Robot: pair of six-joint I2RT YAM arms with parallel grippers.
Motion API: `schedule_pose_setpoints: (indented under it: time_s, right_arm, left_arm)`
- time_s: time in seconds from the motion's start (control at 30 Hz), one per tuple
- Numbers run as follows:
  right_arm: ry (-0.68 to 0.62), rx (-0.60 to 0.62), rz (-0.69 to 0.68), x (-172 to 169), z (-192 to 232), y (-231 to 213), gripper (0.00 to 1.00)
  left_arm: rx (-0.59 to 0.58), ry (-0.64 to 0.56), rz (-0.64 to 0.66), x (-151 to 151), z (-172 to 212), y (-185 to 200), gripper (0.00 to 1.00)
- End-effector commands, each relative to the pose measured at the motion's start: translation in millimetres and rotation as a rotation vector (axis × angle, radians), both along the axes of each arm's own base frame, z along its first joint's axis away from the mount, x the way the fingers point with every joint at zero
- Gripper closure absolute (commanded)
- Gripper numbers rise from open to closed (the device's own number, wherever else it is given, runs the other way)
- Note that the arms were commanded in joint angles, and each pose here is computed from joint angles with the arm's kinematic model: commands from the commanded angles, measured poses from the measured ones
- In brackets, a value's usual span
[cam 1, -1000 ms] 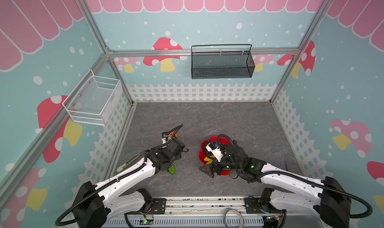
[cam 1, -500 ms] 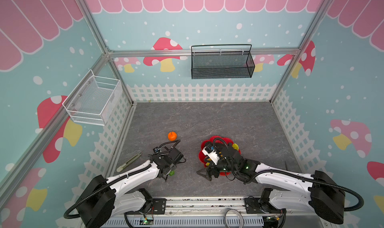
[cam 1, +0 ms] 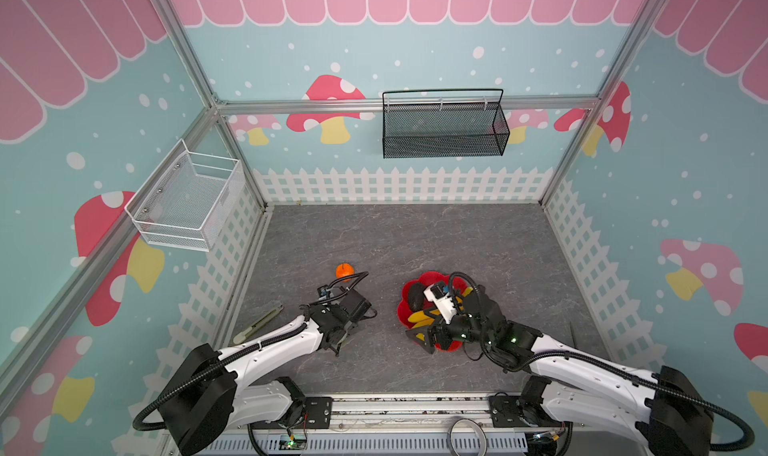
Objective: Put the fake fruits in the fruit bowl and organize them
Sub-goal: 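Carry the mango into the bowl above the avocados and open the left gripper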
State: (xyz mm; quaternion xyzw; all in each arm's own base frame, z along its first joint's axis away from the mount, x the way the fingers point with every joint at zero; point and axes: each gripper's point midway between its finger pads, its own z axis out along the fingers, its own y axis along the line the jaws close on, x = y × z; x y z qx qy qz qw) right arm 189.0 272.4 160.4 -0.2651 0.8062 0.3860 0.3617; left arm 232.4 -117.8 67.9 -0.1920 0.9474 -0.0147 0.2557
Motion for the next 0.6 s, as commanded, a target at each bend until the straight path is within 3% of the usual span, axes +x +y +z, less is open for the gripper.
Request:
schedule_pose_setpoints:
  time_s: [0.0,0.13,0.2,0.33,0.57]
  right_arm:
    - [0.114,0.0,-0.16,14,-17,-36,0.01]
    - [0.135,0.028,-0.276,21,-18,-68,0.01]
    - [0.139,0.048,-0.3,19,-17,-76,0.02]
    - [0.146,0.054,-0.335,15,-17,-87,0.02]
    - [0.147,0.05,-0.382,7,-16,-101,0.02]
  left_arm:
    - [-0.001,-0.151,-0.294,35,52,-45,0.58]
    - [-0.196,-0.253,-0.601,53,93,-124,0.58]
    - [-0.224,-0.249,-0.715,61,100,-155,0.58]
    - [-0.187,-0.189,-0.903,72,91,-214,0.58]
    - [-0.092,-0.139,-1.02,84,60,-271,0.59]
